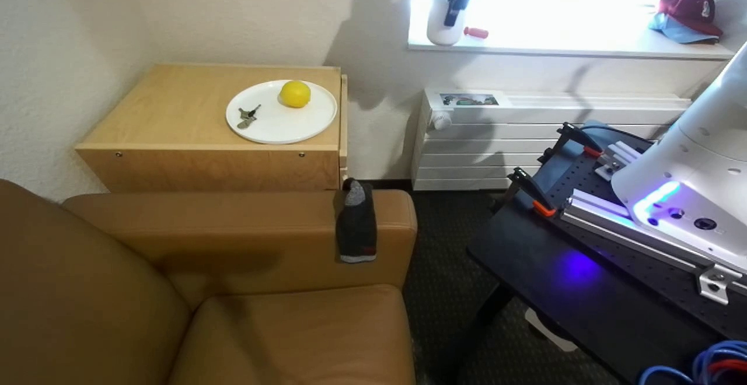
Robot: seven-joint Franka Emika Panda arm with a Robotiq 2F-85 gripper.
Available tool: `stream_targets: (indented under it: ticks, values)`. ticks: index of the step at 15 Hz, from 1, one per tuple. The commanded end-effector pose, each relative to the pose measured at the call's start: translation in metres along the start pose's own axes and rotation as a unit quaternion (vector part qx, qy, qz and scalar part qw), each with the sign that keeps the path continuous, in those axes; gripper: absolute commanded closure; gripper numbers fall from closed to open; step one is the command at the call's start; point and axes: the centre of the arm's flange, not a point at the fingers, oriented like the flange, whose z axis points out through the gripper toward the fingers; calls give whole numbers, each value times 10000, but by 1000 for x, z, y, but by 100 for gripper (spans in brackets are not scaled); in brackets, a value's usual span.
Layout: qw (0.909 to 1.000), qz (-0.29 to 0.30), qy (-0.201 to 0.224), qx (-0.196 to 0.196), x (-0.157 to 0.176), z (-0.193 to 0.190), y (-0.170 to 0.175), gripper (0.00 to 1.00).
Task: Put the keys on the plate, slide the plate to the left, then put the cup on the windowsill on the right side of the nightstand
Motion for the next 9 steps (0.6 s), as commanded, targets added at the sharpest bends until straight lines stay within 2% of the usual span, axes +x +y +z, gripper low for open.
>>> stream_targets:
  ticks: [1, 5, 6, 7, 8, 9]
  values:
    - [9979, -516, -375, -62, -83, -5, 13, 99]
    - [9959, -668, -604, 62, -160, -28, 13, 99]
    - [9955, -657, -682, 42, -167, -32, 12, 99]
    - [9955, -691, -648, 61, -140, -29, 30, 99]
    - [9952, -696, -683, 66, -147, -30, 26, 94]
    - [9953, -695, -666, 49, -147, -27, 26, 94]
